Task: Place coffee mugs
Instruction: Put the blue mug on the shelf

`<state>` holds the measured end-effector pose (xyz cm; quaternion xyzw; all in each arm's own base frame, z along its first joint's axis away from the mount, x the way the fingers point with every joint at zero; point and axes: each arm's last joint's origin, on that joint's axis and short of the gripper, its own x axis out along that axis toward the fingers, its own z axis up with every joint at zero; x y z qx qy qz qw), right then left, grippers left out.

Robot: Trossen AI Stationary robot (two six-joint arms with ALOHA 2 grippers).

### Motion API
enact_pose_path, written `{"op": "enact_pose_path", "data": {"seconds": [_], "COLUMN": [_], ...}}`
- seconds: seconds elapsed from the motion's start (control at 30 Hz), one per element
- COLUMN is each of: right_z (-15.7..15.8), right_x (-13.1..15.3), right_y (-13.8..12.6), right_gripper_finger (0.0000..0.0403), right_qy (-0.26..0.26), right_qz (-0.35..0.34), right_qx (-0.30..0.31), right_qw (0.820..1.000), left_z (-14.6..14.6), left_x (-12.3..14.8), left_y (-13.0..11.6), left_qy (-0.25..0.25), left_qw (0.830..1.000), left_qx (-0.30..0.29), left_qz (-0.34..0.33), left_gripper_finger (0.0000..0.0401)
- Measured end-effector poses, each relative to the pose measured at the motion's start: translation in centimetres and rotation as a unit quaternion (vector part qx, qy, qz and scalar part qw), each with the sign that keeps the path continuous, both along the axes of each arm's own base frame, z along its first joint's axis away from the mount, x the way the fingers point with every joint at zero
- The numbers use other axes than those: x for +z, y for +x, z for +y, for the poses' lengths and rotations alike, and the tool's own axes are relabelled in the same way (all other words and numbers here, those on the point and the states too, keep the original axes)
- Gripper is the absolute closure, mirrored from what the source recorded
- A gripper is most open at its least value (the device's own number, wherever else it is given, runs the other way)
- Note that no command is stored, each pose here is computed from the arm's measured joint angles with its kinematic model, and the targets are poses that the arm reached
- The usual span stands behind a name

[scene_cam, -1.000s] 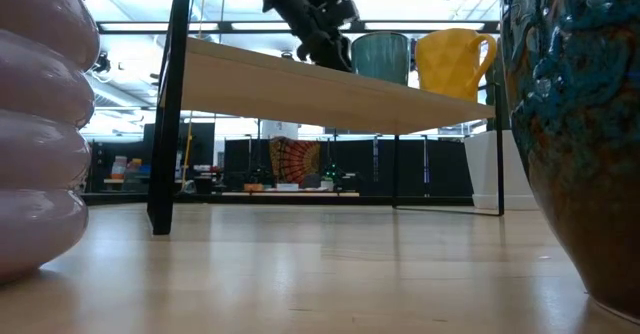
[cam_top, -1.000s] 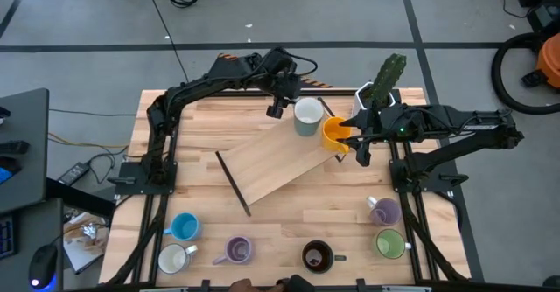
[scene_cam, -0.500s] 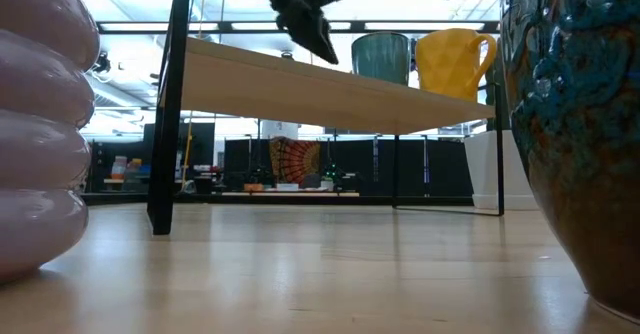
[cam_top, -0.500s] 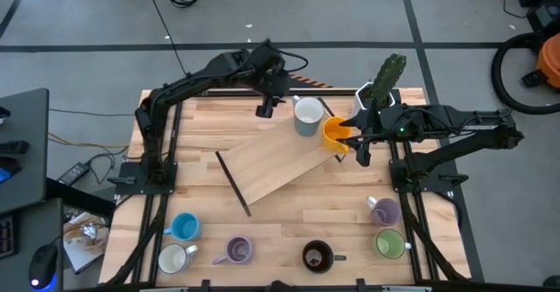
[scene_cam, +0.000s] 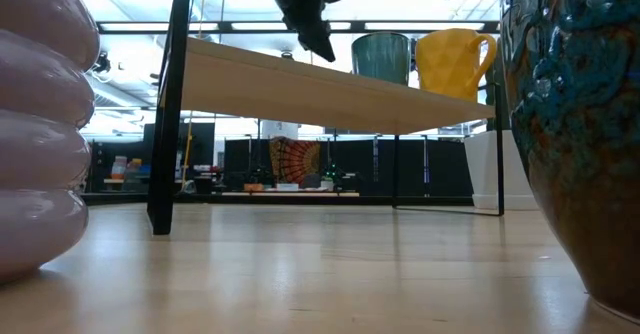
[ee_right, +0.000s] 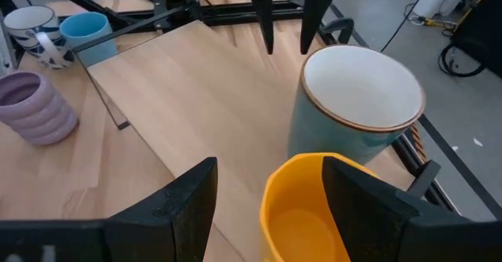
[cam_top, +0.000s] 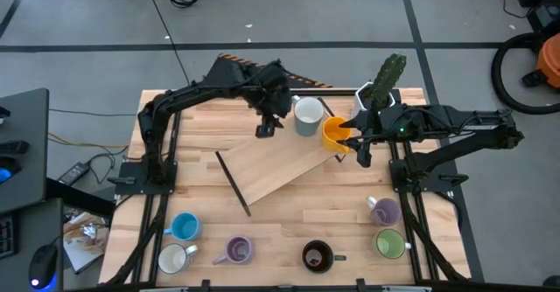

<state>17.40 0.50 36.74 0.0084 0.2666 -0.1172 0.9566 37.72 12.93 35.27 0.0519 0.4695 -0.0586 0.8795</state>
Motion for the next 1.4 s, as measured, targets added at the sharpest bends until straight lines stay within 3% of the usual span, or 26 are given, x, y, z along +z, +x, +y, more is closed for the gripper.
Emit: {"op": "enact_pose_path", "data": {"seconds": [0.37,0.63,0.9,1.1,1.23,1.4], "right_z": [0.1,0.4,0.4,0.4,0.4,0.3], "right_x": [0.2,0.5,0.5,0.5,0.7,0.7], "right_y": [-0.9,-1.4,-1.4,-1.3,-1.3,-1.2], "right_gripper_finger": [0.0167,0.0167,0.0167,0.0167,0.0167,0.0167], "right_qy": [0.007,0.011,0.013,0.013,0.013,0.015], "right_qz": [-0.003,-0.016,-0.016,-0.019,-0.026,-0.029], "right_qx": [0.002,0.002,0.003,0.004,0.003,0.001], "right_qw": [1.000,1.000,1.000,1.000,1.000,0.999], "left_z": [-1.5,-4.6,-6.7,-7.2,-7.4,-7.6], "left_x": [-0.3,0.3,1.6,-1.4,-1.4,-2.4], "left_y": [0.0,-0.3,-1.2,-4.0,-6.9,-8.4], "left_qy": [-0.010,0.036,0.063,0.063,0.059,0.046], "left_qw": [0.998,0.995,0.994,0.994,0.987,0.979], "left_qx": [0.048,0.065,0.071,0.091,0.114,0.134], "left_qz": [0.036,0.067,0.048,-0.003,-0.095,-0.147], "left_gripper_finger": [0.0290,0.0319,0.0338,0.0348,0.0349,0.0349]}}
